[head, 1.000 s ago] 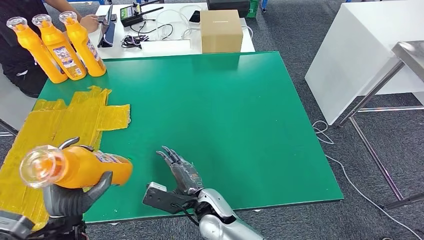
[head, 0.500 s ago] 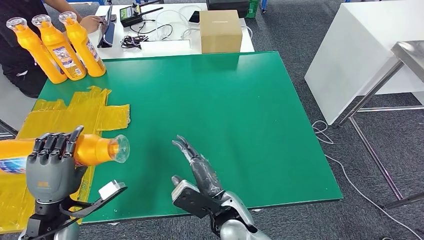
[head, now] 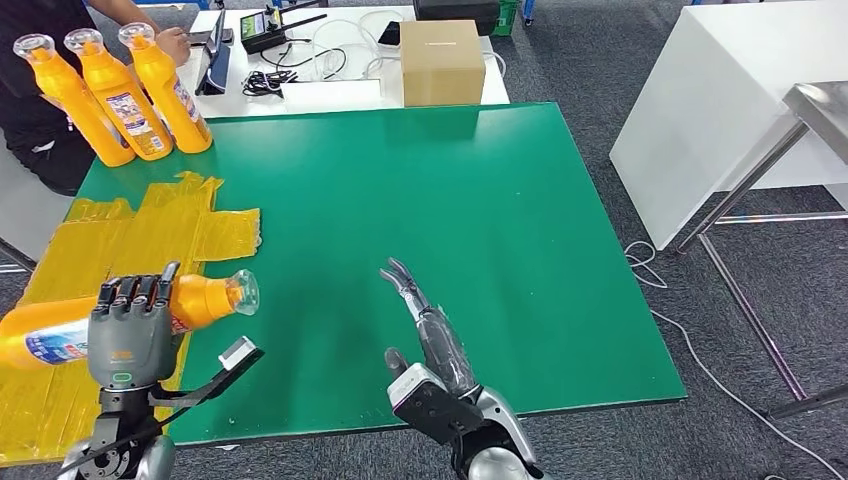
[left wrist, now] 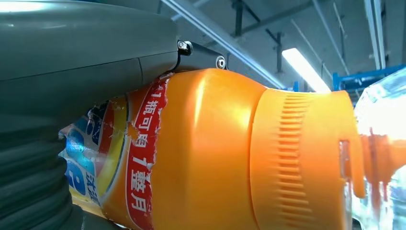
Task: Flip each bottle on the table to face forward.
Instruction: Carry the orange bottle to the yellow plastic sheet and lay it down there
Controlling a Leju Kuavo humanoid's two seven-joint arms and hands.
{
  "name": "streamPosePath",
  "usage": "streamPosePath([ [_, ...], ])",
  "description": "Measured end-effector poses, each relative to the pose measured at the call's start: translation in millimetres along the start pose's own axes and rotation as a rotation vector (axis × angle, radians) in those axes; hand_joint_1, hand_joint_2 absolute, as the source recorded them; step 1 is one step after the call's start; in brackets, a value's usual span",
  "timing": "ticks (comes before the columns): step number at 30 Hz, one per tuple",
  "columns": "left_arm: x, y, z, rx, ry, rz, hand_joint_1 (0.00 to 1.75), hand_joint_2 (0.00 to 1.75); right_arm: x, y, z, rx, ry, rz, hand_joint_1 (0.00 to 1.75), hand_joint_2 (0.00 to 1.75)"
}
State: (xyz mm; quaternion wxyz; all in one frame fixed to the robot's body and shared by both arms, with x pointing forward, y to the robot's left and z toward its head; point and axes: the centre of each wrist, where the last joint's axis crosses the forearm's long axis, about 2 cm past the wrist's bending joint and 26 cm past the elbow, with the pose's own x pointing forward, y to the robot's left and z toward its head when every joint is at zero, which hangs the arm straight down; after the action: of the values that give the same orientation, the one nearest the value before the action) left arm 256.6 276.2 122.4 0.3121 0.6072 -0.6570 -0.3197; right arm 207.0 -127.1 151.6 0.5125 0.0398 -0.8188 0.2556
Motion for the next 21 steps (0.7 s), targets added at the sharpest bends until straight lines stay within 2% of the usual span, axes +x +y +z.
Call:
streamPosePath([
  [2,1.9,-4.9,1.2,-0.020,-0.008,0.004,1.74,1.75,0.2,0.0,0.2,0.000,0.002,-0.002,0.00,0.00],
  [3,2.5,-8.3,2.2,-0.034,-0.017,0.007,1.30,1.75,0.2,0.0,0.2,0.001,0.002,-0.003,0.00,0.00],
  [6,3.8,-23.7,8.7,-0.104,-0.047,0.017,0.00,0.44,0.3,0.1,0.1,0.004,0.003,-0.009,0.00,0.00],
  [7,4.1,-29.9,12.2,-0.134,-0.054,0.024,0.00,0.00,0.3,0.2,0.1,0.005,0.003,-0.010,0.00,0.00],
  [14,2.6,-70.8,50.3,-0.383,-0.074,0.078,0.00,0.00,0.2,0.5,-0.3,0.027,-0.004,-0.013,0.00,0.00],
  [21,-1.1,-82.7,57.4,-0.453,-0.055,0.048,0.00,0.00,0.3,0.7,-0.6,0.041,-0.005,-0.015,0.00,0.00],
])
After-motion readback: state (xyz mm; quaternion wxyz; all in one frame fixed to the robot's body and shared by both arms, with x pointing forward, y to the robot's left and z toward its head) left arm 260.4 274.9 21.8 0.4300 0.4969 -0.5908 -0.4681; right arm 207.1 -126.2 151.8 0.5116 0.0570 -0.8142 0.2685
